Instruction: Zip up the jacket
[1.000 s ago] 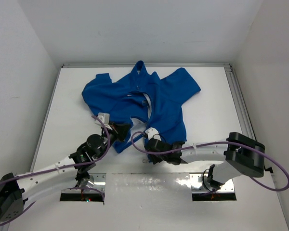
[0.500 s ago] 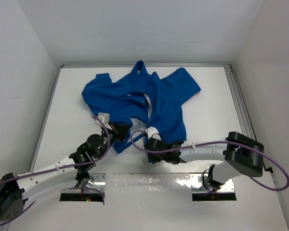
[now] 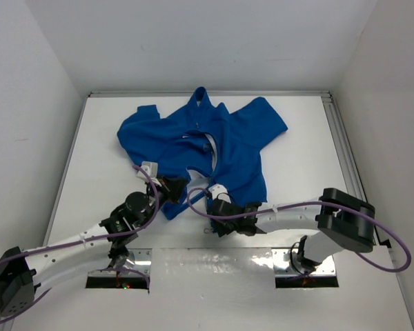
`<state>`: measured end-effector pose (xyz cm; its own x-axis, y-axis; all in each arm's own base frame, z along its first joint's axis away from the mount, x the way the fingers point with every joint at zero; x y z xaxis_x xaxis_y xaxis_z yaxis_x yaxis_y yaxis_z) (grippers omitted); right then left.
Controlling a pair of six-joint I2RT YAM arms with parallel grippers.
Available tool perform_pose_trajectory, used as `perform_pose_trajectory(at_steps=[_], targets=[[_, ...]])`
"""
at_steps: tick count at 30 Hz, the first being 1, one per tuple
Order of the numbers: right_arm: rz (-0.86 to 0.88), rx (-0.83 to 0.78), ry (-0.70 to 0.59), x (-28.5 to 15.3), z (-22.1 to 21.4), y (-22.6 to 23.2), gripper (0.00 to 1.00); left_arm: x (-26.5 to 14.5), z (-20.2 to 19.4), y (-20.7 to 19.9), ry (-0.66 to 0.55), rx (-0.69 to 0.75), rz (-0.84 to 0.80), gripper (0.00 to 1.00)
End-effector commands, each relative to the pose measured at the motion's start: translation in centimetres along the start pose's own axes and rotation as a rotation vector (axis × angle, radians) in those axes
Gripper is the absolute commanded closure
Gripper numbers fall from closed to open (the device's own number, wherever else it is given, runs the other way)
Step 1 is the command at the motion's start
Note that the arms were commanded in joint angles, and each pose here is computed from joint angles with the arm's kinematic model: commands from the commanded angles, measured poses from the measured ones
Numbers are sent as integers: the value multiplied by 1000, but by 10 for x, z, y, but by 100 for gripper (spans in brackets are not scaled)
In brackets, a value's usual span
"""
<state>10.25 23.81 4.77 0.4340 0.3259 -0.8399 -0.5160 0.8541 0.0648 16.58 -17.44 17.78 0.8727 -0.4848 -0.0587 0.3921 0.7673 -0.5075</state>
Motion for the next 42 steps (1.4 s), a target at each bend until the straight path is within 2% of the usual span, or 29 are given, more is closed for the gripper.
perform_pose_trajectory(at_steps=[1, 4, 5, 7, 8, 13, 15, 19, 22, 23, 25, 26, 28, 29, 31, 32, 33, 34, 36, 37, 39, 42], targets=[[12, 3, 28, 7, -4, 6, 56, 2, 10, -5, -38, -25, -18, 100], [-15, 9, 34, 9, -6, 3, 61, 2, 11, -4, -46, -23, -18, 100], [-19, 14, 34, 8, -6, 3, 68, 3, 13, -4, -52, -20, -9, 100], [-22, 25, 32, 8, -8, 1, 73, 3, 11, -3, -40, -20, -3, 100], [-21, 26, 35, 8, -9, 2, 81, 2, 11, -4, -44, -24, -11, 100], [3, 65, 42, 7, -18, 0, 90, 3, 10, -3, -38, -18, 2, 100], [23, 85, 26, 8, -17, 2, 98, 1, 12, -4, -49, -27, -16, 100], [62, 123, -40, 4, -9, 5, 100, 4, 11, -5, -38, -19, -9, 100], [158, 140, -166, -5, 12, 16, 100, 3, 11, -8, -35, -25, -36, 100], [213, 157, -276, -15, 31, 22, 100, 4, 11, -8, -34, -26, -32, 100], [249, 180, -389, -22, 41, 21, 100, 5, 17, -12, -36, -29, -35, 100], [289, 199, -523, -32, 60, 24, 100, 5, 18, -13, -34, -29, -41, 100], [333, 204, -664, -48, 73, 21, 100, 3, 21, -15, -45, -45, -49, 100], [348, 196, -779, -62, 89, 21, 100, 3, 23, -15, -51, -49, -45, 100], [393, 199, -906, -86, 101, 17, 100, 3, 30, -20, -60, -48, -47, 100], [434, 203, -1012, -103, 110, 16, 100, 3, 30, -19, -50, -43, -37, 100], [445, 220, -1059, -110, 104, 8, 100, 2, 31, -19, -51, -48, -40, 100], [452, 247, -1095, -114, 102, 3, 100, 0, 32, -19, -59, -56, -43, 100], [372, 318, -1048, -99, 95, -7, 100, 0, 30, -18, -54, -63, -41, 100], [327, 326, -965, -80, 86, -8, 100, 0, 28, -18, -40, -62, -37, 100], [350, 316, -960, -72, 77, -9, 100, 0, 21, -16, -18, -74, -38, 100], [380, 352, -1058, -87, 84, -13, 100, 2, 16, -18, -14, -116, -62, 100]])
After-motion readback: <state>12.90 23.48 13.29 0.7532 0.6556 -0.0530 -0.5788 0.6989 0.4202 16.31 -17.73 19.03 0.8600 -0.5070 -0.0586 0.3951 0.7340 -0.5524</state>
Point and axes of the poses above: each gripper's point midway between its finger pads, its own x axis out along the fingers, its own y axis along the line the jaws close on, z = x × y, the point moved 7 cm from there along -x, back along the fingers, and after that the axes turned 1 degree about x, right-handed, at the moved point
